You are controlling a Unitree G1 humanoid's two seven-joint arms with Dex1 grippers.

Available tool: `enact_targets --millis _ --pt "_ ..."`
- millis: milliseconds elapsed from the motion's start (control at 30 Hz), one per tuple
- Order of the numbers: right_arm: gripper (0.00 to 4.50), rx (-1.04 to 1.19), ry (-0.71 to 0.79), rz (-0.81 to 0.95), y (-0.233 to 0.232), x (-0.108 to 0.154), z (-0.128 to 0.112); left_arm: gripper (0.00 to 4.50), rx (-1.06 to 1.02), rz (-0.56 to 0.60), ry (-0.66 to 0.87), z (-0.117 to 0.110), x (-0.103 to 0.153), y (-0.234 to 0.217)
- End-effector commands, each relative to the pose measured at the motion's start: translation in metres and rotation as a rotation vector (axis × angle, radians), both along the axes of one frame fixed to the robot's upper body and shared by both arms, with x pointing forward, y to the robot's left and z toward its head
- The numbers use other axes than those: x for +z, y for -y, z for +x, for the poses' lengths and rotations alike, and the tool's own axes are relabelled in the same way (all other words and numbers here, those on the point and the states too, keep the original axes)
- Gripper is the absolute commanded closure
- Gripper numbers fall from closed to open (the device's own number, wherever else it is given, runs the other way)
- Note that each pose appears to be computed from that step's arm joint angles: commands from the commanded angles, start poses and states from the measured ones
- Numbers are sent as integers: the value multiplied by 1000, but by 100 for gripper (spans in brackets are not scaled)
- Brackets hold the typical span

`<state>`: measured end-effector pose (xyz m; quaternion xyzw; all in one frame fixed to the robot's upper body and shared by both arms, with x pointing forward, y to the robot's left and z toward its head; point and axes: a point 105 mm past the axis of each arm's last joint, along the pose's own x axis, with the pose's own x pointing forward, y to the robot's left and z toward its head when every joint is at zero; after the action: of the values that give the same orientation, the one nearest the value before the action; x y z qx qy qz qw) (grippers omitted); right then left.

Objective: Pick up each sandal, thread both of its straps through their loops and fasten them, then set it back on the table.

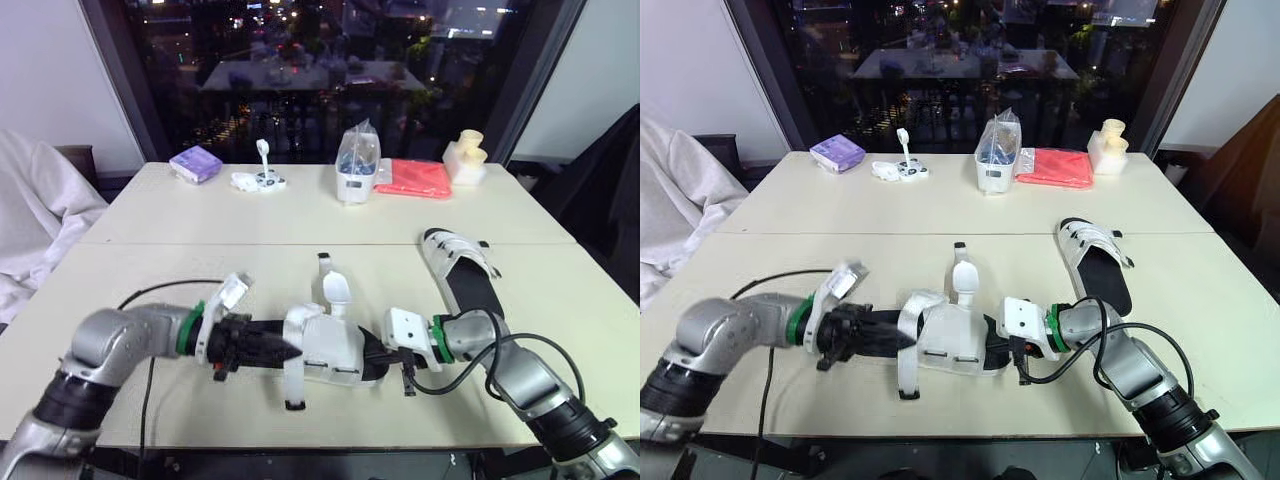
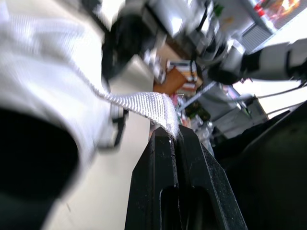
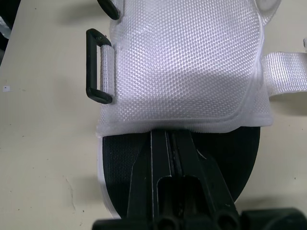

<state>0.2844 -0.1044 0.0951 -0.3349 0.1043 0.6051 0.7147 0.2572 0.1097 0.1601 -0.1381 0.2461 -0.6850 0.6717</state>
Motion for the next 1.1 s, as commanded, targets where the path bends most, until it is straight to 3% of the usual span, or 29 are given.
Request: enact_targets --millis 33,167,367,733,1100 --pt "450 -21 -11 -35 4 -7 2 447 62 -35 63 29 12 4" --pt "450 -22 -9 -38 5 -7 3 447 66 -31 104 50 13 17" --pt "450 -22 -4 -42 4 -6 3 447 36 -32 105 65 9 31" --pt "450 -29 -6 -46 6 -5 2 447 -56 -6 80 56 0 32" --pt "450 -28 -2 -46 5 -6 2 447 -60 -44 71 60 17 26"
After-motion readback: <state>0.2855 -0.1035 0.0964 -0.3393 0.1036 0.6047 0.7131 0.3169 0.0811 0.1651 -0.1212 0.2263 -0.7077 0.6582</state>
